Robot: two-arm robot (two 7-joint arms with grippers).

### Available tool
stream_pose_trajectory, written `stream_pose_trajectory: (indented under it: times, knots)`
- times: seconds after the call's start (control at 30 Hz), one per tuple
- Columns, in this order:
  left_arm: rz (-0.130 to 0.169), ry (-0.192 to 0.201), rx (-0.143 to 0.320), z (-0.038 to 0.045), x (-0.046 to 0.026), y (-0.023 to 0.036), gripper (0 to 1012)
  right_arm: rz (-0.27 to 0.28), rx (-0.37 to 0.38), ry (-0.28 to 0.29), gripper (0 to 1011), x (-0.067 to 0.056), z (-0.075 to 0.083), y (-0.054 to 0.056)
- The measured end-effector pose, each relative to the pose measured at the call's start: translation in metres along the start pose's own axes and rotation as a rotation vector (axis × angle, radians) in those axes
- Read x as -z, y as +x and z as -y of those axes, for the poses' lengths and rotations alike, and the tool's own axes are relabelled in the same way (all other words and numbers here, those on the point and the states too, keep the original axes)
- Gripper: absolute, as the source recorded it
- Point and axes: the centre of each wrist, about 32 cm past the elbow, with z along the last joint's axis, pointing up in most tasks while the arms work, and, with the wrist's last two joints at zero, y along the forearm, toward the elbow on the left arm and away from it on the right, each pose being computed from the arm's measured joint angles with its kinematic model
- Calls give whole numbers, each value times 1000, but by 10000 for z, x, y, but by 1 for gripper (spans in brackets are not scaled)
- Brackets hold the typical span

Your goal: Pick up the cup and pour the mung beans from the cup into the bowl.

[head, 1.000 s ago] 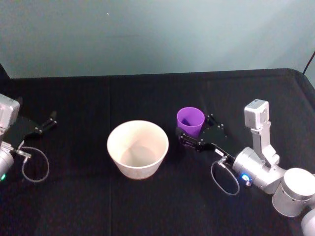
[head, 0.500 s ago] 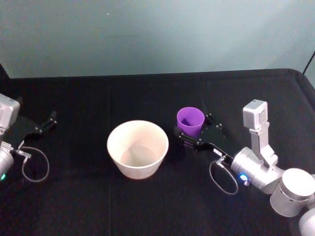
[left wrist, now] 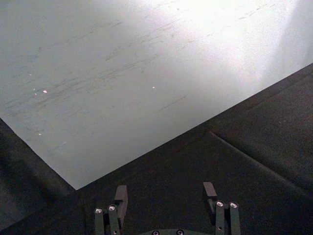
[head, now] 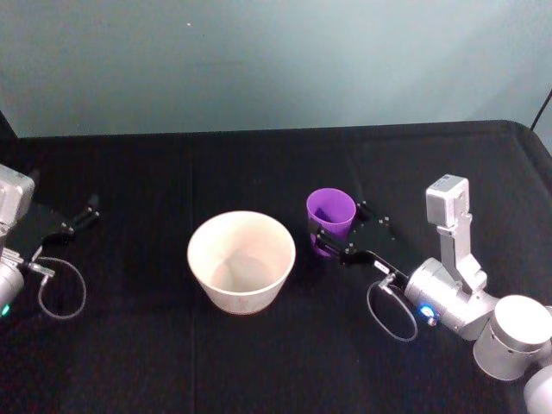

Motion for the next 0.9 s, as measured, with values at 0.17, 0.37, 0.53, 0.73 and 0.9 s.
stream_pose_trajectory:
  times: [0.17, 0.37, 0.53, 0.73, 0.9]
  knots:
    - [0, 0, 0, 0, 0, 0, 1000, 0, 0, 0, 765, -1, 1, 1]
    - [0, 0, 0, 0, 0, 0, 1000, 0, 0, 0, 741, -3, 1, 2]
    - [0, 0, 0, 0, 0, 0, 1000, 2, -1, 10, 739, -33, 18, -12]
    - [0, 0, 0, 0, 0, 0, 1000, 16, -6, 17, 739, -258, 113, -81]
    - [0, 0, 0, 0, 0, 0, 1000, 26, -8, 20, 739, -503, 218, -84]
